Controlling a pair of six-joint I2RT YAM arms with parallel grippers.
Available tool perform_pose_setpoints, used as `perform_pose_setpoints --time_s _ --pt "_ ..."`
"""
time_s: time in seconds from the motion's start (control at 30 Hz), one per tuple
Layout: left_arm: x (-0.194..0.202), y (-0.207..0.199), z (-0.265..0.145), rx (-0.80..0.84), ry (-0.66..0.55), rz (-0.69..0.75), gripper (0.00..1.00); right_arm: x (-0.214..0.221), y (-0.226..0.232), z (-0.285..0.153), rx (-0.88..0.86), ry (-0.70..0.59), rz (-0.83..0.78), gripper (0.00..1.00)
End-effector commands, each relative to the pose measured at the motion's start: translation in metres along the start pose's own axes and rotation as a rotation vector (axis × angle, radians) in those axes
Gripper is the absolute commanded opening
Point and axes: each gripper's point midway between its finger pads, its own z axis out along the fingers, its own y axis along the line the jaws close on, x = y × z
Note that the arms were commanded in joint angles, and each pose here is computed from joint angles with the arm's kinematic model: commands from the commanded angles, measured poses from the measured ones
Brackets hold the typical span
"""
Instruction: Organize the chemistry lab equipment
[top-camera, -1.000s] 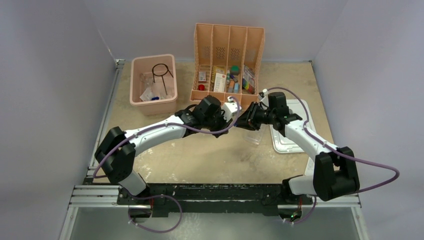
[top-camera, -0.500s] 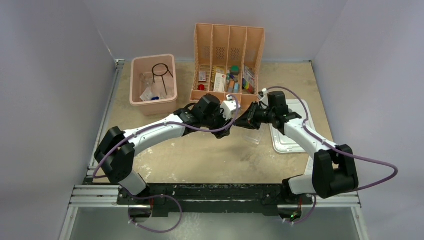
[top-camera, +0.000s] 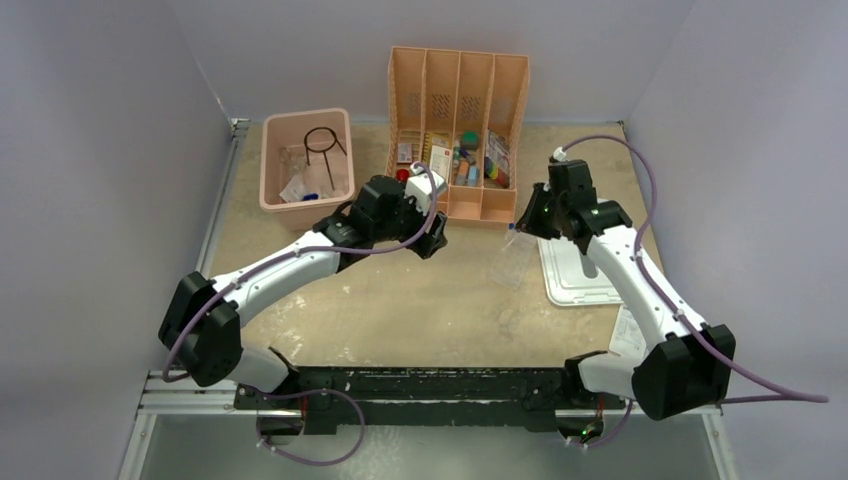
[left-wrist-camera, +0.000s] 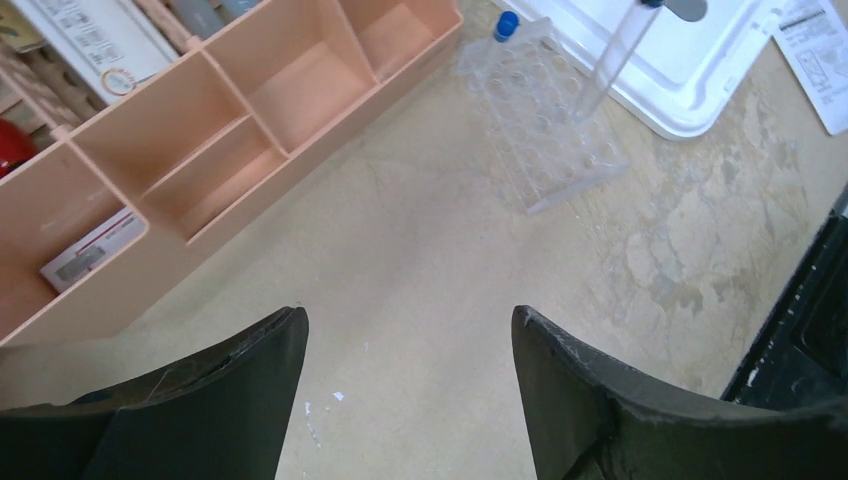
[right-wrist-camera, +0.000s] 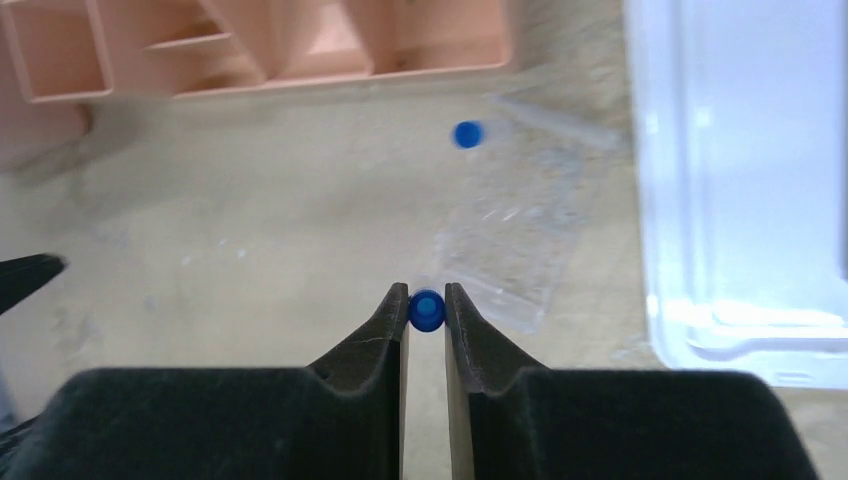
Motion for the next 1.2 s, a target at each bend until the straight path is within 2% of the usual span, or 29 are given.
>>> perform_pose_setpoints --time_s 0.0,0.3,0.7,1.03,1.17 --pt "-0.024 0.008 -0.007 -0.032 -0.123 -0.081 0.73 -0.035 -0.038 -0.025 0.226 -0.166 -0.111 0.17" --pt "-0.013 0.006 -0.002 -0.022 -0.105 -0.127 0.73 -0.045 -0.017 -0.018 0.341 -0.327 -0.263 0.16" --pt "-0.008 0.014 -0.001 -0.064 -0.098 -0.140 0.72 -0.030 -0.010 0.008 0.387 -0.378 -0.150 0.15" --pt "-0.017 0.050 -0.025 -0.292 -0.179 -0.218 0.71 -0.021 -0.004 0.032 0.358 -0.416 -0.097 0.15" --pt "-0.023 0.051 -0.029 -0.305 -0.240 -0.276 0.71 -0.018 -0.008 0.040 0.387 -0.413 -0.073 0.15"
